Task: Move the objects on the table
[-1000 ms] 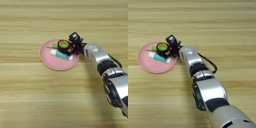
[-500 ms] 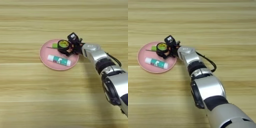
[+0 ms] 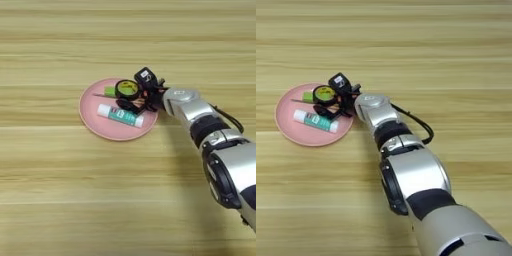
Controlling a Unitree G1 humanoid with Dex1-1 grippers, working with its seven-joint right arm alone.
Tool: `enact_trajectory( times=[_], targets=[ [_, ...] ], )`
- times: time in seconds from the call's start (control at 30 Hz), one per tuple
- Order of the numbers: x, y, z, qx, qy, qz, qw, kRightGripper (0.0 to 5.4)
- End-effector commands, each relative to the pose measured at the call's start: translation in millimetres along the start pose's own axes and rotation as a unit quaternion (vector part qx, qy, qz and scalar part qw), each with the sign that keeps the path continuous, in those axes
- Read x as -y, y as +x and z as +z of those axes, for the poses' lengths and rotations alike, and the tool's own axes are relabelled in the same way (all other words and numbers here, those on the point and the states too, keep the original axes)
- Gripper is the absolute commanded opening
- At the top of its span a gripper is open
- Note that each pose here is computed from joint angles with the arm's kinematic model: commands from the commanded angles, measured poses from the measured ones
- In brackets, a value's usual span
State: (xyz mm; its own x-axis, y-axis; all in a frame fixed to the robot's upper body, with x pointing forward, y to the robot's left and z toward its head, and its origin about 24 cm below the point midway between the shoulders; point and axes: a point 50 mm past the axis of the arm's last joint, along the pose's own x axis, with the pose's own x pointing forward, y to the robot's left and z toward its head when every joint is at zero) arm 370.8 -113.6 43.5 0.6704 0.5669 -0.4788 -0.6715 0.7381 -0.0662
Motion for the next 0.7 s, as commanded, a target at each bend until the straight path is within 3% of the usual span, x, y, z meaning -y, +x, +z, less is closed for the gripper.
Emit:
enact_trajectory(
  times=[0.03, 0.7],
  targets=[
    [11.7, -4.0, 50.8, 0.052, -0.046, -0.015, 0.9975, 5.09],
    [12.3, -4.7, 51.1, 0.061, -0.043, -0.014, 0.9971, 3.39]
  ],
)
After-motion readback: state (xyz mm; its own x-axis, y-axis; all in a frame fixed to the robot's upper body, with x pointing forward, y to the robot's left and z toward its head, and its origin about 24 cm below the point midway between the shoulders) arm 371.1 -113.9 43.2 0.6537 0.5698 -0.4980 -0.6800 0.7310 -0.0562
